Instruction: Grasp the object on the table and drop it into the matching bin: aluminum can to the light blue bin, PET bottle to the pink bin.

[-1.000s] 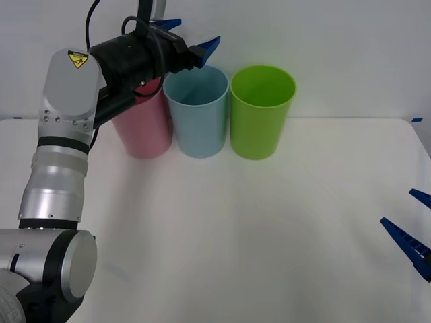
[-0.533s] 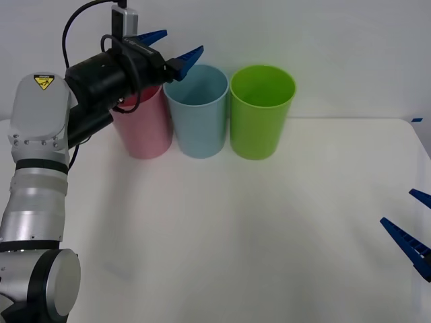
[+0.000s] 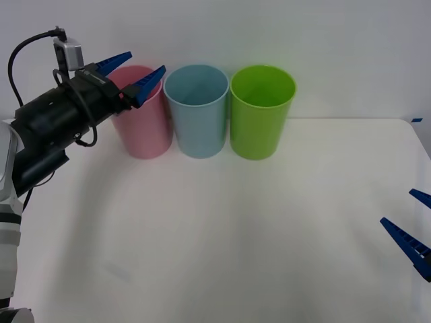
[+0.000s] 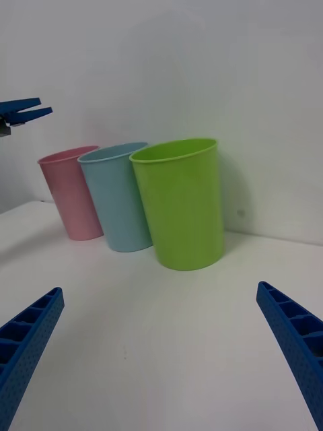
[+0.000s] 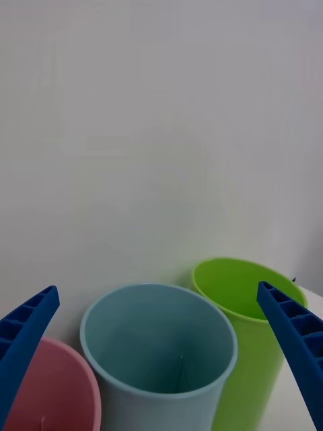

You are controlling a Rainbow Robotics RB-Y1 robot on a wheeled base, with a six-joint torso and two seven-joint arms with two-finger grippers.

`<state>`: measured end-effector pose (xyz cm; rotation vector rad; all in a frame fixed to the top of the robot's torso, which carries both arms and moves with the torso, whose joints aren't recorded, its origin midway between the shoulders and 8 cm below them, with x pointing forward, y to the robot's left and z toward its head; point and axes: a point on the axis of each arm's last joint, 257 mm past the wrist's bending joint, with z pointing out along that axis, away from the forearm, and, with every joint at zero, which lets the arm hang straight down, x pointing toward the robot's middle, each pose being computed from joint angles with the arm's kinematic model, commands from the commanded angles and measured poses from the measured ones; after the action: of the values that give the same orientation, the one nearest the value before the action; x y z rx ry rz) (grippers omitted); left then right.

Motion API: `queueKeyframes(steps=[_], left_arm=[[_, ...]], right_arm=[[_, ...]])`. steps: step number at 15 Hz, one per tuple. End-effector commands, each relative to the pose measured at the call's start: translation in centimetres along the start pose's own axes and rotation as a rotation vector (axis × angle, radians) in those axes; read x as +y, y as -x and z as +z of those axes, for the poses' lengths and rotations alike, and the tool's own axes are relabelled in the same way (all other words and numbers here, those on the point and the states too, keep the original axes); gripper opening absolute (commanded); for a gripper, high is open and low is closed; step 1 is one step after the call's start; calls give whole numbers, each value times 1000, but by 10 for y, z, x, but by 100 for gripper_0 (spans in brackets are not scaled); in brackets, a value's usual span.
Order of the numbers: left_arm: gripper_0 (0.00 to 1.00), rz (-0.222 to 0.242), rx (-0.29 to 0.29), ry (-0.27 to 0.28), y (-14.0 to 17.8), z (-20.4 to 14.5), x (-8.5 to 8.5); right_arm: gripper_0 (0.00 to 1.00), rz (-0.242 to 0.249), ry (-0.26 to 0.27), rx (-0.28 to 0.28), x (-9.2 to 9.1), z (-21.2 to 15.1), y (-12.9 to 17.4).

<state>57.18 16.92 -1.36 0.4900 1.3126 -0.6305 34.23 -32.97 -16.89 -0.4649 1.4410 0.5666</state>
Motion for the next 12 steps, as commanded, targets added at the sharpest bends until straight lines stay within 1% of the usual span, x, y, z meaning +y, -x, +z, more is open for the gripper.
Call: queueKeyframes(steps=[1, 3, 5, 7, 8, 9, 12], left_arm=[[100, -3, 6, 7, -4, -40, 7], [100, 22, 32, 5, -13, -75, 16], [100, 32, 77, 0, -24, -109, 23], [100, 47, 120, -7, -32, -138, 26], [100, 56, 148, -13, -38, -156, 27], [100, 59, 165, -18, -42, -168, 27], [100, 50, 214, -42, -54, -209, 20]], right_arm=[[100, 0, 0, 0, 0, 0, 0], [100, 0, 0, 0, 0, 0, 0], [100, 0, 0, 0, 0, 0, 0], [100, 0, 0, 0, 0, 0, 0], [100, 0, 0, 0, 0, 0, 0], [100, 0, 0, 0, 0, 0, 0], [100, 0, 0, 0, 0, 0, 0]])
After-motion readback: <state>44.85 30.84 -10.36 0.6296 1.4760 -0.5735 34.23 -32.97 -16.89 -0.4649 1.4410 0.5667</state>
